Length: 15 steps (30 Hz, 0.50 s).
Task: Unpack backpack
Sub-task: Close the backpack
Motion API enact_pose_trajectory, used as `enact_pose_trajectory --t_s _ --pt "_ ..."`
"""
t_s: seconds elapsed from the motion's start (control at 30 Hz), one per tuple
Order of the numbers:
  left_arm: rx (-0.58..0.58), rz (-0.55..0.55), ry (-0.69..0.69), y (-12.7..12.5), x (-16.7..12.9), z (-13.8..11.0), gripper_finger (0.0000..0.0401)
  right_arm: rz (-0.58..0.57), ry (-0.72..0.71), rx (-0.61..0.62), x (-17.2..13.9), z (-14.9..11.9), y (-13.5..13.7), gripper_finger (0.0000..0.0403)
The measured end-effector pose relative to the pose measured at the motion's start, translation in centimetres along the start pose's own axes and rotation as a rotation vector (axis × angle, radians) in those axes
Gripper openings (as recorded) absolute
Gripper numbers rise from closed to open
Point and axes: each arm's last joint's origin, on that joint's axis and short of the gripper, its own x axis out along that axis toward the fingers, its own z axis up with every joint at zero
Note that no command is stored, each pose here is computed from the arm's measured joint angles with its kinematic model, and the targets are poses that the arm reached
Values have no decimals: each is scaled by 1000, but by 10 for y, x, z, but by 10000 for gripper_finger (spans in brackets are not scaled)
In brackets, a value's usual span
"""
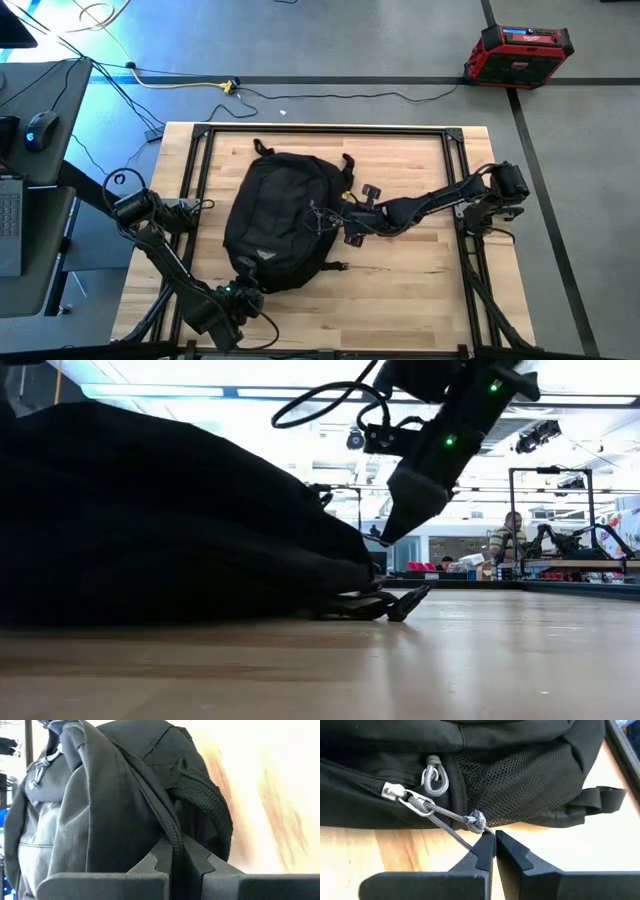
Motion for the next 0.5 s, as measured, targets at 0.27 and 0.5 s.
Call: enact_pose_trajectory --t_s 0.27,0.5 --pt "-15 -32 -12 -1 1 4 0 -134 61 57 4 -6 -14 0" --pt "-5 -13 -57 1 4 10 0 -158 58 63 7 -5 -18 0"
